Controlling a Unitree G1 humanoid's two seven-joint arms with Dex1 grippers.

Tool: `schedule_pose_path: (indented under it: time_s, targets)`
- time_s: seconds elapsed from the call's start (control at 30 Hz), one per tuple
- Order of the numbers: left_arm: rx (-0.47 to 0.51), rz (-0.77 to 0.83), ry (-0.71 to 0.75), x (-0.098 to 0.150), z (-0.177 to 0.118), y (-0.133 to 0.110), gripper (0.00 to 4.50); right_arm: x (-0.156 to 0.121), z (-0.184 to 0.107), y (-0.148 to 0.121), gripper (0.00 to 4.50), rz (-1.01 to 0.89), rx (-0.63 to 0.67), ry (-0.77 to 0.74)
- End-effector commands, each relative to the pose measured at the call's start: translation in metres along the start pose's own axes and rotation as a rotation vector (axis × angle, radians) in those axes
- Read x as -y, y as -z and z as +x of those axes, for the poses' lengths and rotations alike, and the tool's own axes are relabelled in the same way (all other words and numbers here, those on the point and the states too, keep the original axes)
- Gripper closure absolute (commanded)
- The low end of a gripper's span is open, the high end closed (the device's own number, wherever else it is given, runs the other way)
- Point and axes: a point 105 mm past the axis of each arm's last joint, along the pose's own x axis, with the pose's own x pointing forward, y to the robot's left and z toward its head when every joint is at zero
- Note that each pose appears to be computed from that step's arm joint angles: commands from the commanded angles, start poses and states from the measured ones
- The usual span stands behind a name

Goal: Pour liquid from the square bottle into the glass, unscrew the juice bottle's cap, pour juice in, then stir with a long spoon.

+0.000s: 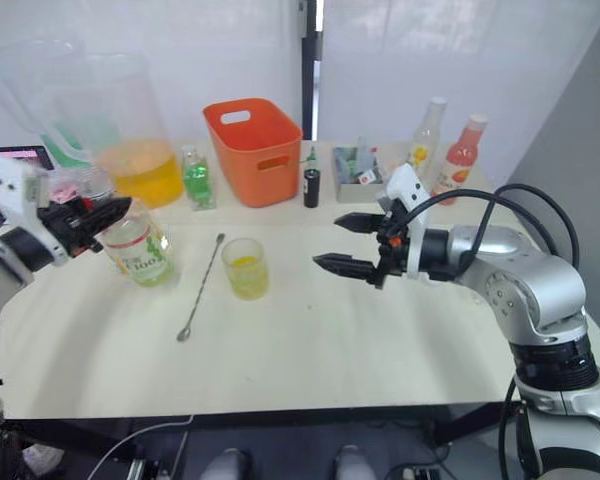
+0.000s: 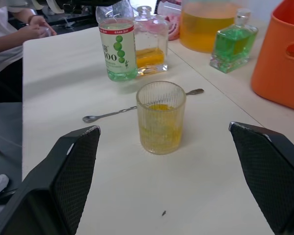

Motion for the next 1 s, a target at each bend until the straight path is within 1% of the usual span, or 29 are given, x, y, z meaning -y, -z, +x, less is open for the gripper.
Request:
schedule_pose_path:
  time_s: [0.03,0.17,0.33,0.4,0.53,0.6,0.8,0.87,0.9,1.0]
  targets:
    - [0.080,0.031,0.043,0.009,-0.027,-0.025,3.10,-0.004,0.001,-0.010,0.04,-0.045,0.029,-0.052]
    - [0.084,0.016,-0.041,-0.008,-0.054,-0.023,3.10,-0.007,0.007,-0.009,0.04,-0.039,0.034,-0.103]
    - [0.088,0.028,-0.277,-0.054,-0.071,-0.024,3.10,-0.010,0.013,-0.010,0.04,-0.035,0.046,-0.131]
    - [0.096,0.027,-0.330,-0.068,-0.071,-0.025,3.10,-0.011,0.015,-0.011,0.04,-0.034,0.052,-0.131]
    - [0.116,0.007,-0.400,-0.094,-0.057,-0.027,3.10,-0.016,0.015,-0.012,0.04,-0.030,0.065,-0.124]
    - [0.122,-0.002,-0.403,-0.102,-0.046,-0.027,3.10,-0.016,0.014,-0.011,0.04,-0.029,0.065,-0.107]
    - [0.090,0.005,-0.439,-0.125,-0.010,-0.021,3.10,-0.019,0.009,-0.013,0.04,-0.031,0.067,-0.066]
    - [0.074,-0.016,-0.510,-0.140,-0.003,-0.016,3.10,-0.019,0.007,-0.013,0.04,-0.030,0.065,-0.048]
    - [0.063,-0.022,-0.524,-0.143,0.001,-0.012,3.10,-0.019,0.005,-0.013,0.04,-0.029,0.064,-0.037]
    - [0.038,-0.007,-0.520,-0.144,0.015,-0.005,3.10,-0.018,0.001,-0.014,0.04,-0.030,0.059,-0.004]
